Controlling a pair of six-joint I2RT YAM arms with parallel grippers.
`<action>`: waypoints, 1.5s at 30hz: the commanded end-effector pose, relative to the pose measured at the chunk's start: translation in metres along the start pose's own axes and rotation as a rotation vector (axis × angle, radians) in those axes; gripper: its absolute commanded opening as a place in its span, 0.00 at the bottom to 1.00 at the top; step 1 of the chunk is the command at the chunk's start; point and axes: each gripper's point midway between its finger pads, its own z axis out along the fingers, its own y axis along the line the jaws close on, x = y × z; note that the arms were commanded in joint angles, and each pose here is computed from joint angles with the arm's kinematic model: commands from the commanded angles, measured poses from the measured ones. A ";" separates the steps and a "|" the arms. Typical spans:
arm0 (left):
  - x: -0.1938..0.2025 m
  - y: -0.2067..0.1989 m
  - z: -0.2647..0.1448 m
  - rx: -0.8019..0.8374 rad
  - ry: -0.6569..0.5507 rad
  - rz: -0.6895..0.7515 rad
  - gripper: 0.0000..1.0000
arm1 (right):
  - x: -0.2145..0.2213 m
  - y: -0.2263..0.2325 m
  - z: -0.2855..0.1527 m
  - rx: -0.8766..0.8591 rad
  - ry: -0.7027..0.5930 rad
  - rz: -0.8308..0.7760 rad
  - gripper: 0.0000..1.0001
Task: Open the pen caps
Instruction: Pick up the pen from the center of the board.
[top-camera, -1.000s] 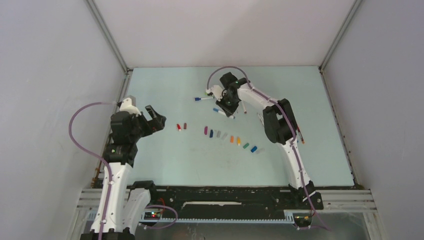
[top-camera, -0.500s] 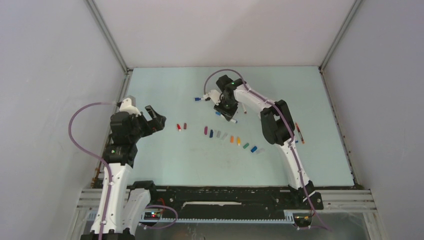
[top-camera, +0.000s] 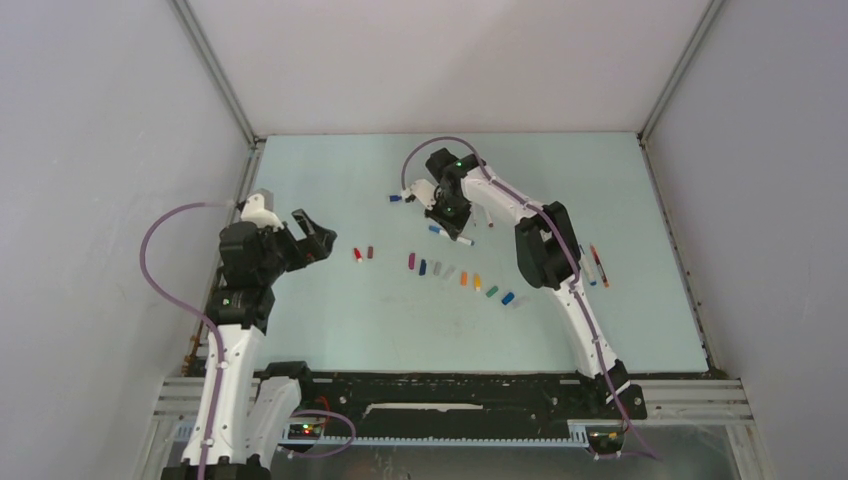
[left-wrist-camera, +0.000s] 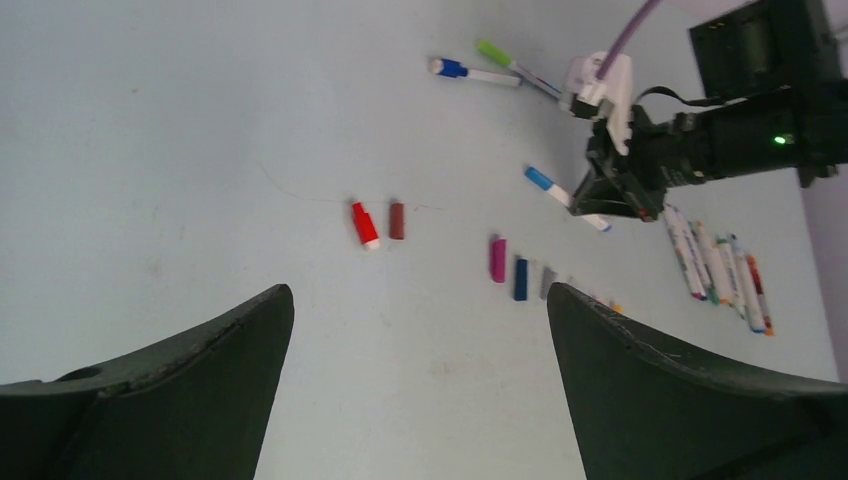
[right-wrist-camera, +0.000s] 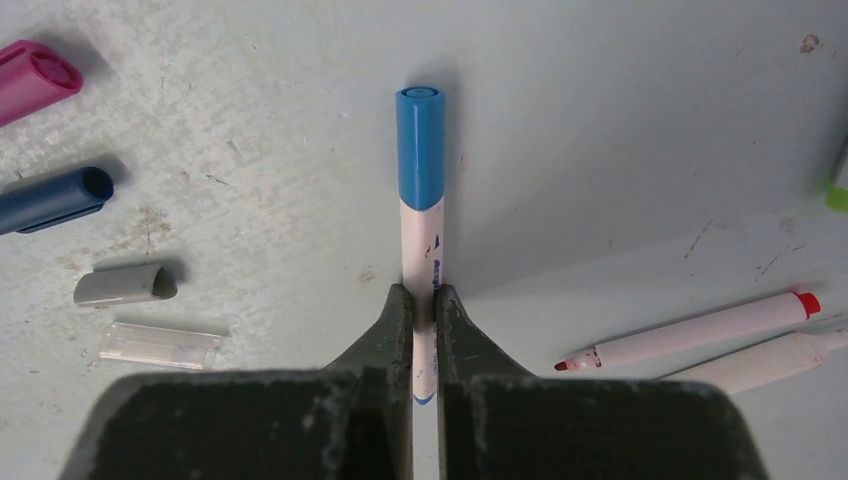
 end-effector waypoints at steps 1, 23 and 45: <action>-0.004 -0.032 0.005 0.194 0.019 -0.014 1.00 | 0.006 0.001 0.003 -0.017 0.022 0.017 0.00; 0.012 -0.156 0.002 0.705 -0.034 -0.314 0.98 | -0.019 0.088 -0.158 -0.357 -0.564 0.117 0.00; 0.030 -0.223 0.051 0.727 0.018 -0.488 0.70 | -0.013 0.155 -0.200 -0.786 -0.745 0.128 0.00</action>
